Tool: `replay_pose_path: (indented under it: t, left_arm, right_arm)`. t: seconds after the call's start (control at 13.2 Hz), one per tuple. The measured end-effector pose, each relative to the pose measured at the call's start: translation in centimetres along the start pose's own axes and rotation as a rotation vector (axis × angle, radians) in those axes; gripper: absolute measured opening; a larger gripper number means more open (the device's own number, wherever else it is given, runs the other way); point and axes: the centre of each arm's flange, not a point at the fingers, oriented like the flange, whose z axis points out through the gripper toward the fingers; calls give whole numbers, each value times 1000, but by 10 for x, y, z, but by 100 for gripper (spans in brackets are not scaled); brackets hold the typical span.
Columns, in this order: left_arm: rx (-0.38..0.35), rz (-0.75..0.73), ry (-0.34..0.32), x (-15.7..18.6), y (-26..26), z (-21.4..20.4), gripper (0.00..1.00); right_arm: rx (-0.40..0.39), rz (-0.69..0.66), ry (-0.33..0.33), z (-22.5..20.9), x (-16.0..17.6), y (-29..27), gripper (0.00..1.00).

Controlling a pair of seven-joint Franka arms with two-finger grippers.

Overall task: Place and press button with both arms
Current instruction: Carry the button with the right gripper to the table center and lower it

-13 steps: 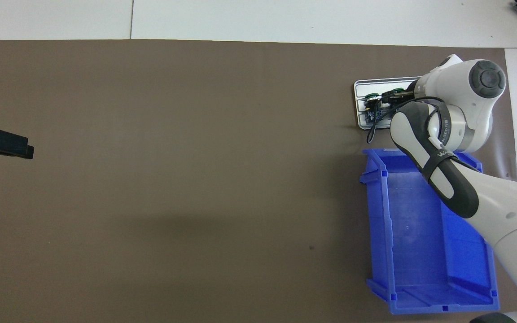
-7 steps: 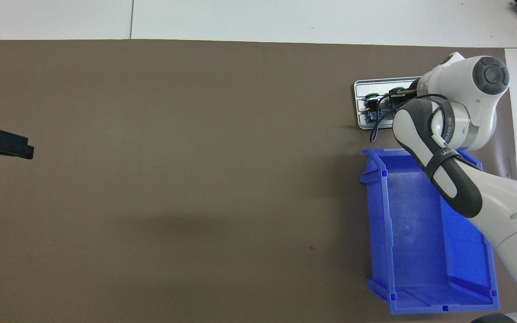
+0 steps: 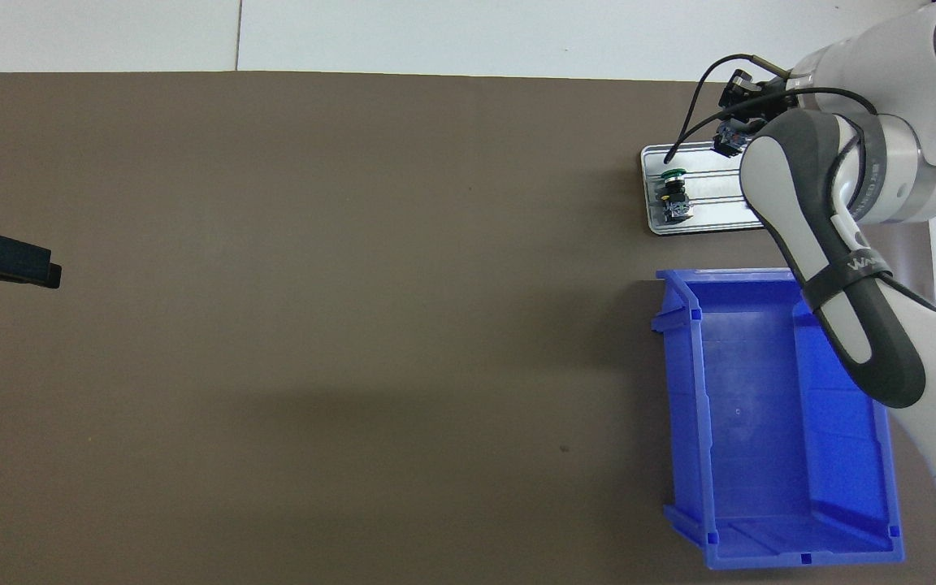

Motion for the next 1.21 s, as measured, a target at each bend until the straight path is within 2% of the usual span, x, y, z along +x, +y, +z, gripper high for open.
replay_pose_path:
  t: [0.23, 0.61, 0.83, 0.99, 1.21]
  left_arm:
    - [0, 0, 0, 0, 0, 0, 100]
    - [0, 0, 0, 0, 0, 0, 100]
    - [0, 0, 0, 0, 0, 0, 100]
    - [0, 0, 0, 0, 0, 0, 100]
    - [0, 0, 0, 0, 0, 0, 100]
  right_arm:
    - [4, 298, -29, -4, -62, -68, 40]
    - [-45, 673, -17, -8, -187, -162, 40]
    - [-83, 789, 51, -3, -283, -207, 40]
    - [-103, 822, 56, 12, -346, -227, 40]
    - [-137, 859, 57, 35, -405, -238, 40]
